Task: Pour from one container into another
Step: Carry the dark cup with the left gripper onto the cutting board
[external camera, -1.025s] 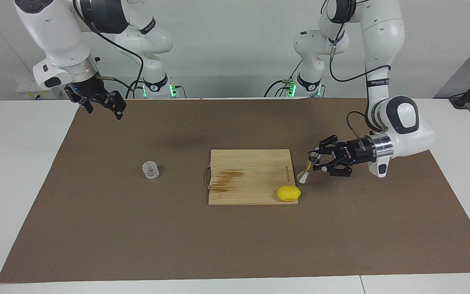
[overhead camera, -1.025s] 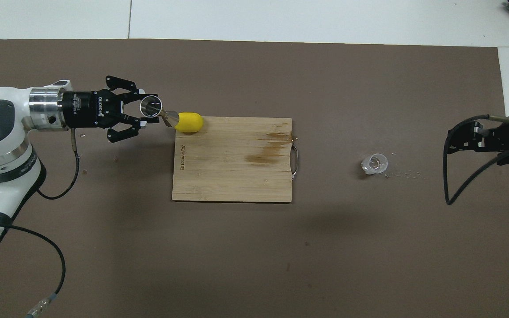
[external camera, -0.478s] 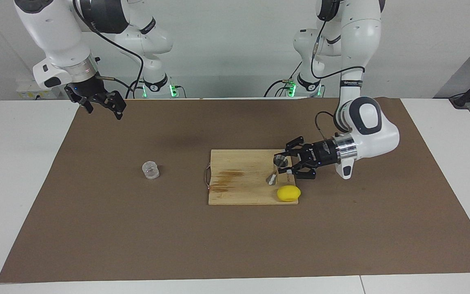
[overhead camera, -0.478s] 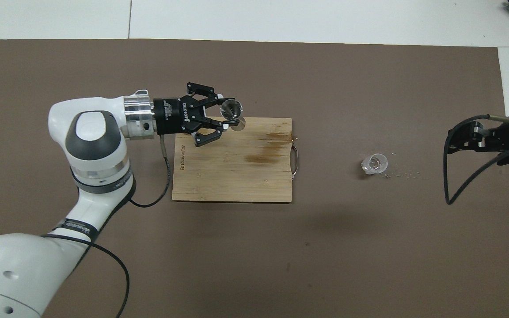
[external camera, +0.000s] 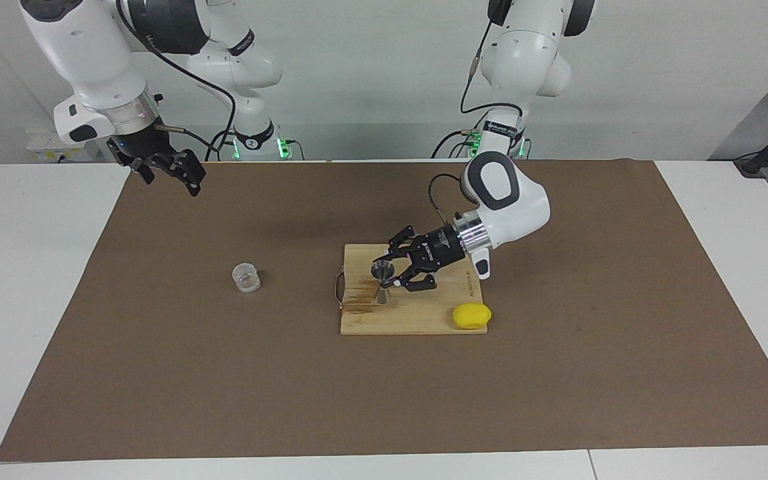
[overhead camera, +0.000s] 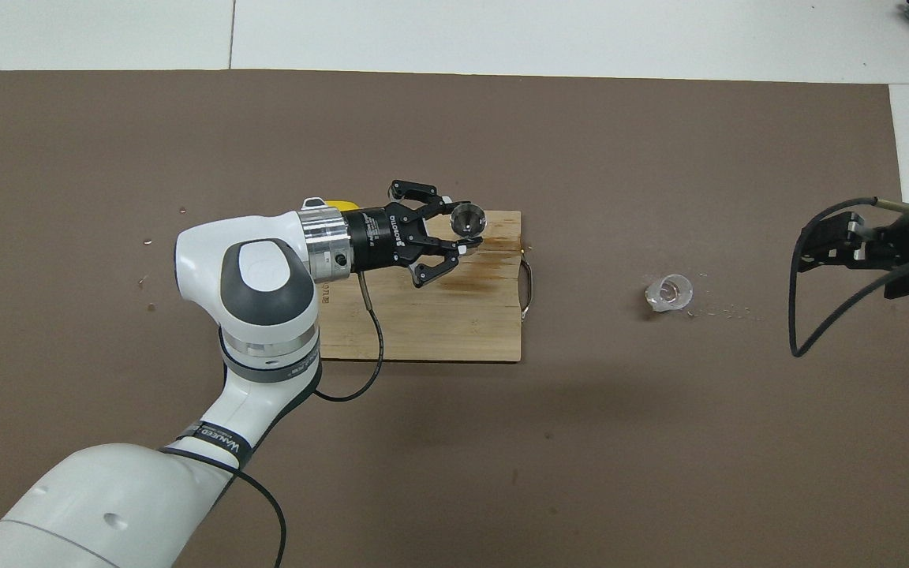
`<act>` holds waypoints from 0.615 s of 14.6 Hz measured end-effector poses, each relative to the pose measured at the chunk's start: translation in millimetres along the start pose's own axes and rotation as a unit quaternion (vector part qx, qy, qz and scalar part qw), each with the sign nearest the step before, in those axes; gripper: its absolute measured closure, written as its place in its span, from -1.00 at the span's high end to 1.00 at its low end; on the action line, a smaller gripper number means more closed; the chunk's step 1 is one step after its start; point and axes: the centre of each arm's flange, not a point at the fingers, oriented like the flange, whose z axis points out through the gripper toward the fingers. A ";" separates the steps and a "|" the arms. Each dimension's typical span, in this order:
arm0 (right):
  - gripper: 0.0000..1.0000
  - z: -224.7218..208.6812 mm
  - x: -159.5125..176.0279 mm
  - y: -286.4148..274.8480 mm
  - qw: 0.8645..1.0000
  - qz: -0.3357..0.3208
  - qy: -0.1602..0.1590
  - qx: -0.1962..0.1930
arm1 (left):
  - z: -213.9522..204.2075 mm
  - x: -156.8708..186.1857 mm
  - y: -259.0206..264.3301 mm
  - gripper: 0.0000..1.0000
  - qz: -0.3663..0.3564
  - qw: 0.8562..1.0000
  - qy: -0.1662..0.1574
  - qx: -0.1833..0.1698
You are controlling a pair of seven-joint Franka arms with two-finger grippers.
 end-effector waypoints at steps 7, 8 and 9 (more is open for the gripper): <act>1.00 17.8 9.8 12.8 0.974 0.213 -0.052 0.051 | 6.5 16.3 -8.2 0.00 -0.012 1.000 0.022 -0.018; 1.00 23.6 14.4 15.2 0.966 0.242 -0.062 0.059 | 8.0 18.7 -10.5 0.00 -0.015 0.999 0.024 -0.020; 1.00 30.2 19.9 16.9 0.958 0.271 -0.068 0.066 | 10.3 20.1 -13.4 0.00 -0.018 0.999 0.025 -0.022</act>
